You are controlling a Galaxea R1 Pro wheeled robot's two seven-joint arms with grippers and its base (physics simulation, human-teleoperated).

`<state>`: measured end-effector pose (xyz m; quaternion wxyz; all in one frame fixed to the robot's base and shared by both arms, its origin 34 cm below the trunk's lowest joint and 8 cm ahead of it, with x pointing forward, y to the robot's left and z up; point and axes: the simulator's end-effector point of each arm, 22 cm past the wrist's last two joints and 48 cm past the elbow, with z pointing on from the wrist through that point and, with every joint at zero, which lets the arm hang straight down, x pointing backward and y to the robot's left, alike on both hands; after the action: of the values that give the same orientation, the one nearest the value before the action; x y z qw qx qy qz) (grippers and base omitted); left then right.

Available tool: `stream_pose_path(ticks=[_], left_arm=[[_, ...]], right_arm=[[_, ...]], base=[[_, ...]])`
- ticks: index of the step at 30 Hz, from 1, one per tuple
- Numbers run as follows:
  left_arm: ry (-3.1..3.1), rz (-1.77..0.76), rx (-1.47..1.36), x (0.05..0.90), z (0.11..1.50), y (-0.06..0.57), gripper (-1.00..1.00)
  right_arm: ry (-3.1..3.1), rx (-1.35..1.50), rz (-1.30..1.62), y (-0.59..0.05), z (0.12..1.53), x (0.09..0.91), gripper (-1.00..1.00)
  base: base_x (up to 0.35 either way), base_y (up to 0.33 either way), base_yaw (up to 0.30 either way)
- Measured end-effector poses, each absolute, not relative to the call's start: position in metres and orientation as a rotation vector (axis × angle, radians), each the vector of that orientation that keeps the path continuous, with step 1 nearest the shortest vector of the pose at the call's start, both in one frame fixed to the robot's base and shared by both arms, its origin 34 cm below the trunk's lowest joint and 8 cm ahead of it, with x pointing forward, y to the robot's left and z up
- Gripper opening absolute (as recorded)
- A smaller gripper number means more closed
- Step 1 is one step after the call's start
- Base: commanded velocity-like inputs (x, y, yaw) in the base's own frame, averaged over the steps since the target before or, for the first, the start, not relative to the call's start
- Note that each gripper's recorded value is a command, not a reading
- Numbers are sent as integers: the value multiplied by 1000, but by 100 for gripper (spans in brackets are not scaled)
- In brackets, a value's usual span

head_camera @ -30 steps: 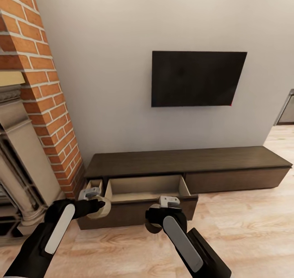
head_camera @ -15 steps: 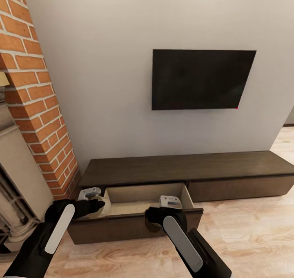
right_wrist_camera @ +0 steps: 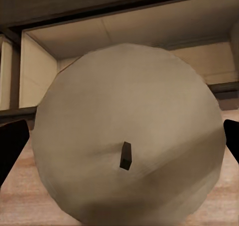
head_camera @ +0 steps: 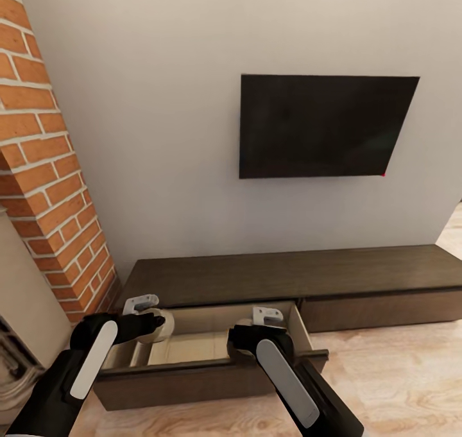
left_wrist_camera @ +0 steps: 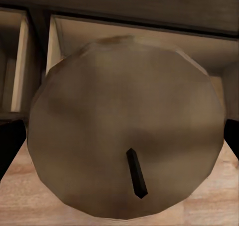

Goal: Place each of the two pumpkins and all three candles from the living room inside a cabinet in the living room (use any cabinet), then make sure every cabinet is closed, and position the cauldron so it is next to a table in the living room.

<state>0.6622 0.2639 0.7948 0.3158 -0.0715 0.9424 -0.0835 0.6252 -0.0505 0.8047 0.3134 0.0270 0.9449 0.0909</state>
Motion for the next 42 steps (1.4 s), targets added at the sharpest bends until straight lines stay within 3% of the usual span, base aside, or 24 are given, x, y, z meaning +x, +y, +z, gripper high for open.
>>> stream_pose_path(ticks=[42], left_arm=[[2489, -223, -190, 661, 792, 263, -100]], right_arm=[[2420, 149, 320, -25, 812, 643, -100]], base=[[20, -40, 32]])
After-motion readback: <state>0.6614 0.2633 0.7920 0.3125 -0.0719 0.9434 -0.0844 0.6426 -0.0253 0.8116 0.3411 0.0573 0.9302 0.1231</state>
